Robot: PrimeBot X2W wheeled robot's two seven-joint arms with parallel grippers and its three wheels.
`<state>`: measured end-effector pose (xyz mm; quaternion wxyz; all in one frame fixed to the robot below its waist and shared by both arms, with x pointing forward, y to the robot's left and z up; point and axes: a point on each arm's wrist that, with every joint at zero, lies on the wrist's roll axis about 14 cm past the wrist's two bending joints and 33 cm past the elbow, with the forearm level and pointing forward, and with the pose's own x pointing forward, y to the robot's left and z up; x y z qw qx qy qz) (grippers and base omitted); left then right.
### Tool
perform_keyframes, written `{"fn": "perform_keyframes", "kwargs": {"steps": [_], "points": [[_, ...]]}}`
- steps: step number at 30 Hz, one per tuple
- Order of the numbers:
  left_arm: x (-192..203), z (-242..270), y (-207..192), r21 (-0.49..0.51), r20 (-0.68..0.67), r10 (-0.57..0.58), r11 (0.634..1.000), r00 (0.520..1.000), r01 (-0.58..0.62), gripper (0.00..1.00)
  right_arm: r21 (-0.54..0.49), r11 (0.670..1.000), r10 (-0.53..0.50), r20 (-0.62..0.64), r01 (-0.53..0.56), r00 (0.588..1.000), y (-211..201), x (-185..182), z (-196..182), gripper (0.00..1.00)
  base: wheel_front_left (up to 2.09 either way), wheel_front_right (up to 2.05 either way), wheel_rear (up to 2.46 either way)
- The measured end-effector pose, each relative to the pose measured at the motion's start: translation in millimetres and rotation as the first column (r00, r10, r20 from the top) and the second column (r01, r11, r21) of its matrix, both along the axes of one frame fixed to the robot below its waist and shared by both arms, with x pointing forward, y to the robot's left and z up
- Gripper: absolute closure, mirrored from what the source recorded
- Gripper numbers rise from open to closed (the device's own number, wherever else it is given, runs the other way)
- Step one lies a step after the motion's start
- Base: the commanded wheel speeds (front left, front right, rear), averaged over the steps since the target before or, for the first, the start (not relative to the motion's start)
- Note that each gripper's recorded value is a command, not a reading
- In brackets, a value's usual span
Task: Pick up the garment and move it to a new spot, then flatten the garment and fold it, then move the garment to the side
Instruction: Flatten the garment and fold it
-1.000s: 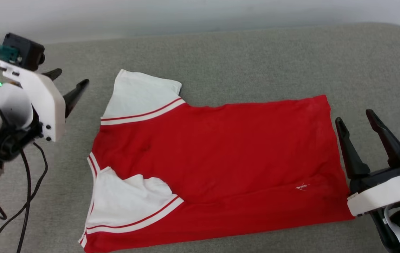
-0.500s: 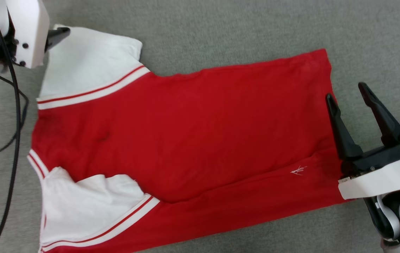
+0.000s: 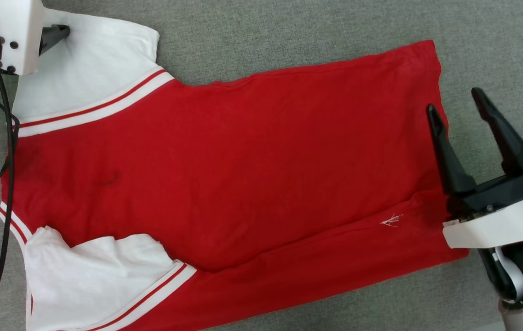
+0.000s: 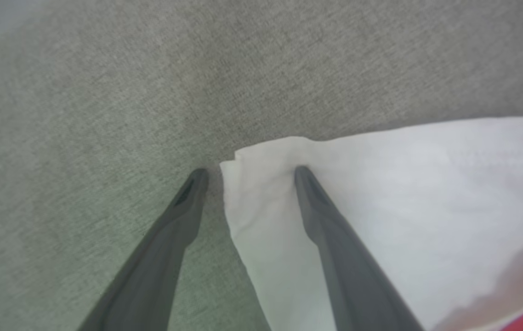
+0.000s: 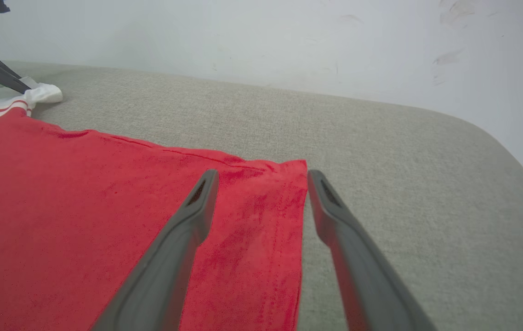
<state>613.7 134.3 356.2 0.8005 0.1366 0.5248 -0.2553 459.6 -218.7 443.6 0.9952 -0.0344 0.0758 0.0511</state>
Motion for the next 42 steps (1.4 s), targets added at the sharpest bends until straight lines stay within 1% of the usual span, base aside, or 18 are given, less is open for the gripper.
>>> {"fn": "perform_keyframes", "kwargs": {"steps": [1,5,8,13,15,17,20,23,27,31,32,33,34,35,36,37,38,42], "points": [[-1.0,0.2,0.4,0.003,0.001,-0.003,1.000,1.000,0.003,1.00,-0.002,1.000,0.002,0.011,-0.002,1.000,0.2,2.0,3.4,0.00,0.00,0.00,0.00],[-5.4,5.1,-0.8,0.014,0.038,-0.029,1.000,0.999,0.028,1.00,-0.028,1.000,0.003,0.037,-0.002,0.999,-5.9,7.1,18.3,0.00,0.00,0.00,0.00],[-6.6,17.0,-2.7,0.012,0.093,-0.043,0.999,0.995,0.042,1.00,-0.086,0.996,0.023,0.040,-0.020,0.999,-13.6,14.3,33.8,0.00,0.00,0.00,0.00],[-10.3,48.4,-7.9,-0.016,0.194,-0.061,0.998,0.979,0.066,1.00,-0.156,0.984,0.075,-0.050,-0.082,0.996,-19.6,29.8,52.0,0.00,0.00,0.00,0.00],[-13.3,61.5,-9.2,-0.022,0.233,-0.075,0.996,0.970,0.082,1.00,-0.179,0.976,0.097,-0.151,-0.124,0.984,-20.4,34.4,47.2,0.00,0.00,0.00,0.00],[-18.5,72.8,-10.4,-0.026,0.264,-0.090,0.995,0.960,0.101,1.00,-0.177,0.970,0.114,-0.275,-0.167,0.955,-19.6,35.9,37.0,0.00,0.00,0.00,0.00],[-26.7,87.7,-14.1,-0.033,0.306,-0.118,0.990,0.945,0.134,1.00,-0.173,0.958,0.124,-0.474,-0.231,0.872,-19.8,32.5,20.3,0.00,0.00,0.00,0.00],[-34.0,96.7,-15.8,-0.039,0.332,-0.137,0.987,0.933,0.159,1.00,-0.180,0.948,0.117,-0.571,-0.263,0.812,-20.6,39.8,19.0,0.00,0.00,0.00,0.00],[-39.8,99.1,-15.7,-0.043,0.345,-0.153,0.983,0.926,0.179,1.00,-0.165,0.943,0.097,-0.692,-0.288,0.715,-18.6,43.6,0.3,0.00,0.00,0.00,0.00],[-37.6,99.4,-16.7,-0.049,0.360,-0.162,0.980,0.919,0.192,1.00,-0.153,0.947,0.078,-0.744,-0.283,0.664,-16.7,55.9,-16.8,0.00,0.00,0.00,0.00],[-37.6,99.4,-16.7,-0.049,0.360,-0.162,0.980,0.919,0.192,1.00,-0.153,0.947,0.078,-0.744,-0.283,0.664,-16.7,55.9,-16.8,0.00,0.00,0.00,0.00],[-36.7,96.4,-15.8,-0.049,0.359,-0.164,0.980,0.919,0.194,1.00,-0.136,0.951,0.075,-0.769,-0.277,0.635,-13.8,59.5,-31.0,0.00,0.00,0.00,0.00],[-36.7,96.4,-15.8,-0.049,0.359,-0.164,0.980,0.919,0.194,1.00,-0.136,0.951,0.075,-0.769,-0.277,0.635,-13.8,59.5,-31.0,0.00,0.00,0.00,0.00],[-35.5,93.6,-15.9,-0.052,0.360,-0.166,0.979,0.918,0.197,1.00,-0.131,0.948,0.072,-0.797,-0.288,0.600,-9.1,59.3,-47.6,0.00,0.00,0.00,0.00],[-34.8,91.8,-15.1,-0.053,0.360,-0.164,0.979,0.918,0.196,1.00,-0.125,0.947,0.072,-0.813,-0.295,0.578,-6.6,57.7,-56.8,0.00,0.00,0.00,0.00],[-34.8,91.8,-15.1,-0.053,0.360,-0.164,0.979,0.918,0.196,1.00,-0.125,0.947,0.072,-0.813,-0.295,0.578,-6.6,57.7,-56.8,0.00,0.00,0.00,0.00],[-34.6,86.1,-13.0,-0.052,0.352,-0.164,0.980,0.921,0.194,1.00,-0.127,0.943,0.064,-0.839,-0.309,0.540,-4.6,53.8,-72.6,0.00,0.00,0.00,0.00],[-33.8,79.7,-10.2,-0.049,0.345,-0.163,0.980,0.924,0.191,1.00,-0.131,0.936,0.056,-0.861,-0.327,0.506,-3.2,51.1,-87.0,0.00,0.00,0.00,0.00]]}}
